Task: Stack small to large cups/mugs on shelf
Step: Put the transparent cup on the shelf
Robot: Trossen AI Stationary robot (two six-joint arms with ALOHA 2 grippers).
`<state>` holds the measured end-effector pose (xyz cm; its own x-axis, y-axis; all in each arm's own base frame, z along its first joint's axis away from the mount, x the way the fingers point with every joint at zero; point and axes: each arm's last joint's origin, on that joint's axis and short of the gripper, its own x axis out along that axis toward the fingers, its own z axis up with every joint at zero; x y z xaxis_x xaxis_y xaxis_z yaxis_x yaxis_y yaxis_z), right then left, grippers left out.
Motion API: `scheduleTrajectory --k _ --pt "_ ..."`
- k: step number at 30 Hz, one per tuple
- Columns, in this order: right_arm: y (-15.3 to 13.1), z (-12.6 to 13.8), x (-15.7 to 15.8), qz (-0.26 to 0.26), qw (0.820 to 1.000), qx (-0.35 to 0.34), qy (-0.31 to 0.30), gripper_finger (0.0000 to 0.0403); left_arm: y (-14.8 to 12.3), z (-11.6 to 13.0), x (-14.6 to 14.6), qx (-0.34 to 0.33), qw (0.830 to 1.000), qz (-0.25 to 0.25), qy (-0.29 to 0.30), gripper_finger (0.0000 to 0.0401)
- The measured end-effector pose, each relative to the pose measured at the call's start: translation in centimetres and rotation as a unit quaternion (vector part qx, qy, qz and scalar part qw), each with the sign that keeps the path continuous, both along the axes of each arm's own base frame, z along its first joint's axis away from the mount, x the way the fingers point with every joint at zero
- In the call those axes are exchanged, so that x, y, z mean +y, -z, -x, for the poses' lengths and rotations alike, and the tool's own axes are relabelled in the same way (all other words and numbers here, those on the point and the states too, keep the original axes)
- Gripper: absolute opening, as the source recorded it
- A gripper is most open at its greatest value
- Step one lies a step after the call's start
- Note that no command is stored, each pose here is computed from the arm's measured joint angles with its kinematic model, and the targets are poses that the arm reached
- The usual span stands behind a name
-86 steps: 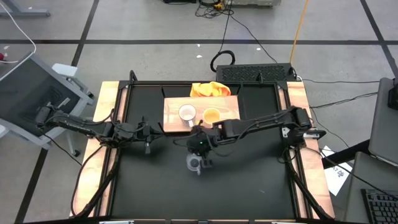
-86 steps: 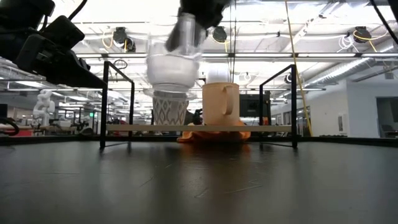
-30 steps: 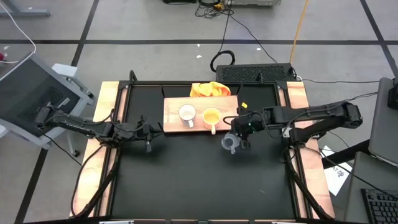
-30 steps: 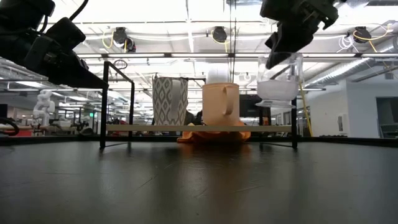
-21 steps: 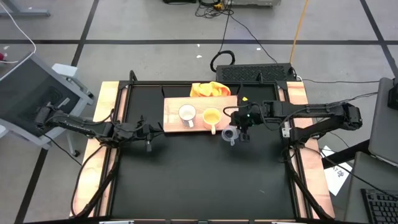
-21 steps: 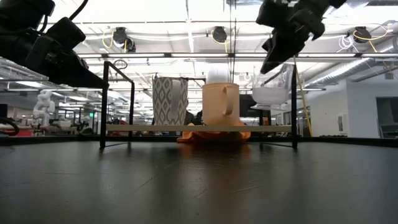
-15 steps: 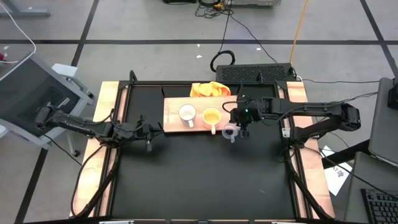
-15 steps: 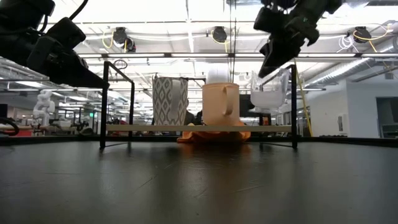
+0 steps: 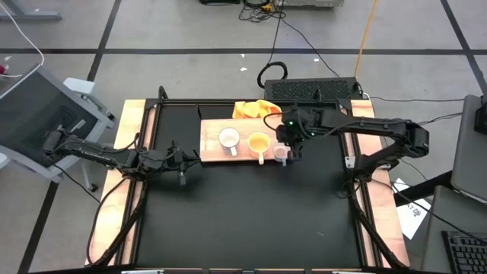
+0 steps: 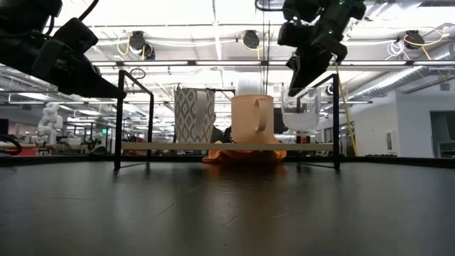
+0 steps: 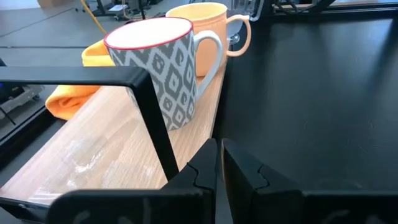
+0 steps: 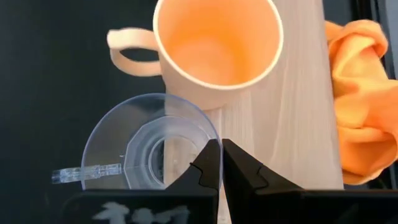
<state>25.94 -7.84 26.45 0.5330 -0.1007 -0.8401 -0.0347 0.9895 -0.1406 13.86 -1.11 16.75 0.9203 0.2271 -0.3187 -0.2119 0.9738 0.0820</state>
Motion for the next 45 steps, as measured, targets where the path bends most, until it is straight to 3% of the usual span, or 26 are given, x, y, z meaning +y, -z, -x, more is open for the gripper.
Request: scheduleTrajectory --k 11,31,45 --pt "1.3 -1.6 -2.1 -0.007 0.999 0.043 0.013 0.0 0.1 0.0 0.0 0.005 1.0 -0.006 0.002 0.0026" --pt "2.0 -1.1 -3.8 -0.006 0.998 0.02 0.053 0.0 0.1 0.0 0.0 0.007 1.0 -0.01 0.003 0.0026" --pt "3.0 -1.0 -3.7 -0.009 0.999 0.011 0.042 0.0 0.0 0.0 0.0 0.006 1.0 -0.013 0.004 0.0026"
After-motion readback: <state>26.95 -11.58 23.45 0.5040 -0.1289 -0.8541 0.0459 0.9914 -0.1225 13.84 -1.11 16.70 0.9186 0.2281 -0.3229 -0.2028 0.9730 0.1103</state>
